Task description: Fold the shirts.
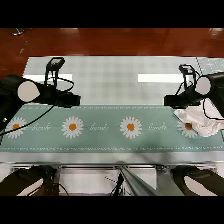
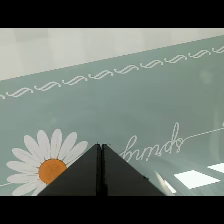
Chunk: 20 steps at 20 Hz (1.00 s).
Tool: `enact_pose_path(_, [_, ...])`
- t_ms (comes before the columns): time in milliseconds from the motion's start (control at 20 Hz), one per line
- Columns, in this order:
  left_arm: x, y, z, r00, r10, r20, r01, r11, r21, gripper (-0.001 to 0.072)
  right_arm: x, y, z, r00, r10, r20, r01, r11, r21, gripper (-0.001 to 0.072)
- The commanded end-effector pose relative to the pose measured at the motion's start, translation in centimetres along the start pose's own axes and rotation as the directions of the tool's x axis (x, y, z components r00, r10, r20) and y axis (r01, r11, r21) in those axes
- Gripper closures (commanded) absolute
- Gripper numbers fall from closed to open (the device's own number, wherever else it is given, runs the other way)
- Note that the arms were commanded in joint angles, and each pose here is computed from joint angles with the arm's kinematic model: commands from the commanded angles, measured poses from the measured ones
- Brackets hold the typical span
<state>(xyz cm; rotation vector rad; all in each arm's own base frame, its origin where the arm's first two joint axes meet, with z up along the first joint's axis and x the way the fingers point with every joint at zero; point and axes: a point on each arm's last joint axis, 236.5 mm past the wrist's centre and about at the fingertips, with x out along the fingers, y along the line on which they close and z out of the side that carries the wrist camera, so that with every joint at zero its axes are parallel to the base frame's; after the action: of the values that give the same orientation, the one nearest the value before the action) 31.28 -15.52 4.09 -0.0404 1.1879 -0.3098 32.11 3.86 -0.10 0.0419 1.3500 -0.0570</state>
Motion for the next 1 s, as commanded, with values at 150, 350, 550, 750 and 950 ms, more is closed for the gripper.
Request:
enact_pose_path(150, [0.0, 0.0, 0.0, 1.000, 0.000, 0.000, 0.000, 1.000, 0.000, 0.0688, 0.0, 0.0, 0.0, 1.000, 0.000, 0.000, 0.000, 1.000, 0.000, 0.0678])
enact_pose_path(350, [0.0, 0.0, 0.0, 1.000, 0.000, 0.000, 0.000, 1.000, 0.000, 0.0688, 0.0, 0.0, 0.0, 1.000, 0.000, 0.000, 0.000, 1.000, 0.000, 0.0678])
enact_pose_path(550, [0.0, 0.0, 0.0, 1.000, 0.000, 0.000, 0.000, 1.000, 0.000, 0.0688, 0.0, 0.0, 0.0, 1.000, 0.000, 0.000, 0.000, 1.000, 0.000, 0.0678])
enact_pose_path(750, [-0.1, -0.3, 1.9, 0.997, -0.013, 0.080, 0.013, 1.000, 0.000, 0.0688, 0.0, 0.2, 0.3, 1.000, 0.007, 0.013, -0.007, 1.000, 0.003, 0.0678])
enact_pose_path(950, [-0.2, -0.5, 3.2, 0.991, -0.022, 0.134, 0.022, 1.000, 0.001, 0.0688, -0.2, 0.7, 3.2, 0.990, 0.030, 0.136, -0.030, 1.000, -0.004, 0.0678])
